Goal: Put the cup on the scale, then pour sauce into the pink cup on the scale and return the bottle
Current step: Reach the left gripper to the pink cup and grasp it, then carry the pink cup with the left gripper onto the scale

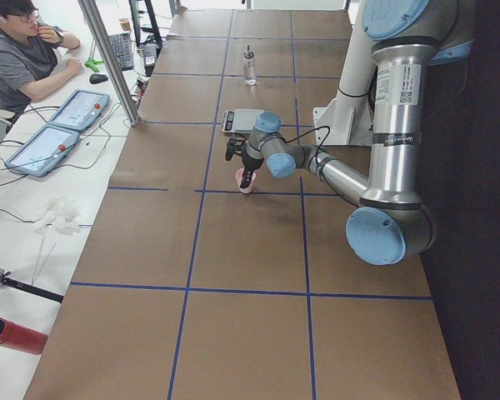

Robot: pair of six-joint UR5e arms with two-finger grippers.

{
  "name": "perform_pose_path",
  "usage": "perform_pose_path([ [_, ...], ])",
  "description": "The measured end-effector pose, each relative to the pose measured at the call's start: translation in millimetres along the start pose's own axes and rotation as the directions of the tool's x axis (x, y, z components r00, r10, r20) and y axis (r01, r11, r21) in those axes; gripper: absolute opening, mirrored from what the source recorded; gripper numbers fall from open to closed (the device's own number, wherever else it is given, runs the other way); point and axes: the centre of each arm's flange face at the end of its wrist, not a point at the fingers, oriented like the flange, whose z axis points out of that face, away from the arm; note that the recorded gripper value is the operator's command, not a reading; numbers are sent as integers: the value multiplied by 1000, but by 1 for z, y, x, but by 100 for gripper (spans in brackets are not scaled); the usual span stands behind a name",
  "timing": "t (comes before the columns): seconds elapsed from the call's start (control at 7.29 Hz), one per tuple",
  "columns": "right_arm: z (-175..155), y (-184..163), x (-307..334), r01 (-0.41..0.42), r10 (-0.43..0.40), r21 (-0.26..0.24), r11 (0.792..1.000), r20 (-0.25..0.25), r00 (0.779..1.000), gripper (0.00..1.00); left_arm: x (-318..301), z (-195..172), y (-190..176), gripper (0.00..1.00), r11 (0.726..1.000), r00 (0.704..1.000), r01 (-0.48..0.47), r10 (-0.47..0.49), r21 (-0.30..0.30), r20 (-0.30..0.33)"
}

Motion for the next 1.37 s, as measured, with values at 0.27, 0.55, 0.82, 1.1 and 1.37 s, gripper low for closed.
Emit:
perform_pose_path([
  [0.27,0,1,0,-1,1,-1,1000,0,1000,100,0,1,2,0,1000,1000,-6,6,0,3],
  [0.55,0,1,0,-1,1,-1,1000,0,1000,100,3,-2,2,0,1000,1000,-10,10,3,-3],
  [0.82,0,1,0,-1,1,-1,1000,0,1000,100,16,-14,-2,0,1000,999,-25,26,11,-32],
  [1.1,0,1,0,-1,1,-1,1000,1,1000,100,65,-29,-24,0,999,997,-35,36,11,-71],
  [1.37,0,1,0,-1,1,-1,1000,0,1000,100,149,-53,-59,0,1000,996,-2,2,2,-93],
])
